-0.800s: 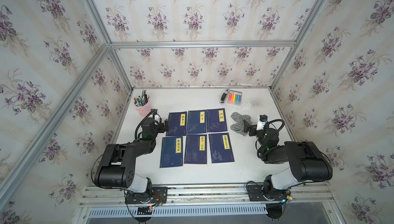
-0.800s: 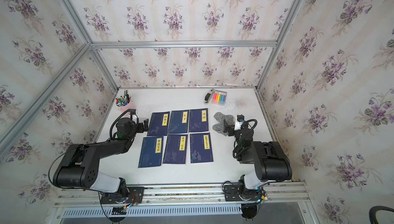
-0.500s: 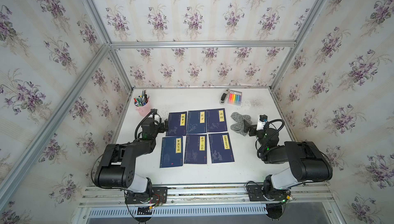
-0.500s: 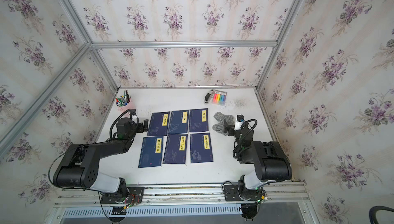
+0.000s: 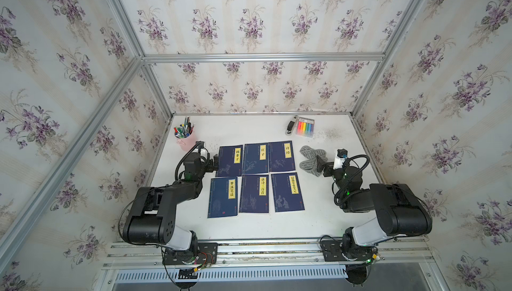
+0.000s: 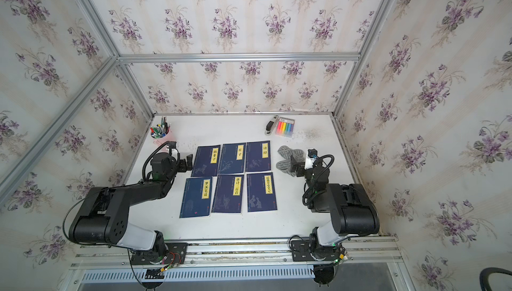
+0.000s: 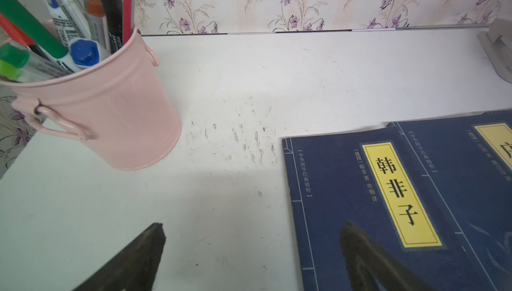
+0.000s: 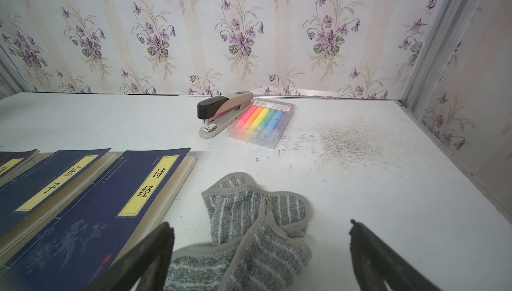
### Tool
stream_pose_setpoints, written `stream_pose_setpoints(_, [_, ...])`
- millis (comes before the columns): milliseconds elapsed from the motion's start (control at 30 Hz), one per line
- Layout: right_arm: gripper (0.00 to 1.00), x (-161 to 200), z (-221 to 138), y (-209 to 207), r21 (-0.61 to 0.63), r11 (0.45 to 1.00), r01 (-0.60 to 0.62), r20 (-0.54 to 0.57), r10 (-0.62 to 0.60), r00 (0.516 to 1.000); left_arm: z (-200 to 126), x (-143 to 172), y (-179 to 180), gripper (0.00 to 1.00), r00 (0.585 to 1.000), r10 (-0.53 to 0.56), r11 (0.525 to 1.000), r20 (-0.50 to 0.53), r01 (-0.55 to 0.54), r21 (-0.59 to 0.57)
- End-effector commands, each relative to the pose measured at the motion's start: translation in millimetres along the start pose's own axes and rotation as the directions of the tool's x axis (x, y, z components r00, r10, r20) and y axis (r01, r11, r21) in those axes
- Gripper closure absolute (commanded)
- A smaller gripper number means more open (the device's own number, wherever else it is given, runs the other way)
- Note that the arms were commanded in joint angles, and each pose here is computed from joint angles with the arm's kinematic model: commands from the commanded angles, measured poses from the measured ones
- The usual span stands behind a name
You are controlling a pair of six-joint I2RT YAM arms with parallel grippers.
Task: Wipe the cover of the book
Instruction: Pick up the cleaning item at the center of the board.
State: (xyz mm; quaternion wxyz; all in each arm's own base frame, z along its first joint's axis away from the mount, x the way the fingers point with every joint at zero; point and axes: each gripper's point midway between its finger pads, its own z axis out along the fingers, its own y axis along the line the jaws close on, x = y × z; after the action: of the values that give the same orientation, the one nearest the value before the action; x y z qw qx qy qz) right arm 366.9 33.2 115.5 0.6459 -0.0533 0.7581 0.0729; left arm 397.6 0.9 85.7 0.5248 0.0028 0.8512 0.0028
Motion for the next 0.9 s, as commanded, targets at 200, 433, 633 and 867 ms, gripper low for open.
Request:
stream_pose_setpoints(200, [0.01,-15,4,-16,0.088,0.996,-0.028,0.015,0.027,1.000,0,-11,2,0.00,1.000,-0.005,1.000,0.003,0.005,-0.009])
stream_pose_setpoints(433, [0.02,-25,11,-24,0.135,0.988,-0.069,-0.048,0.076,0.996,-7,-21,7,0.00,0.998,-0.028,0.999,-0.054,0.025,-0.042])
stream_pose_setpoints(633, [0.06,-33,24,-28,0.162,0.980,-0.115,-0.161,0.142,0.977,-14,-38,-7,0.00,0.997,0.019,1.000,-0.072,-0.020,-0.015])
stream_pose_setpoints(867, [0.09,-14,38,-31,0.225,0.963,-0.149,-0.397,0.230,0.889,-33,-58,-15,0.00,0.999,-0.011,1.000,-0.051,0.012,0.015])
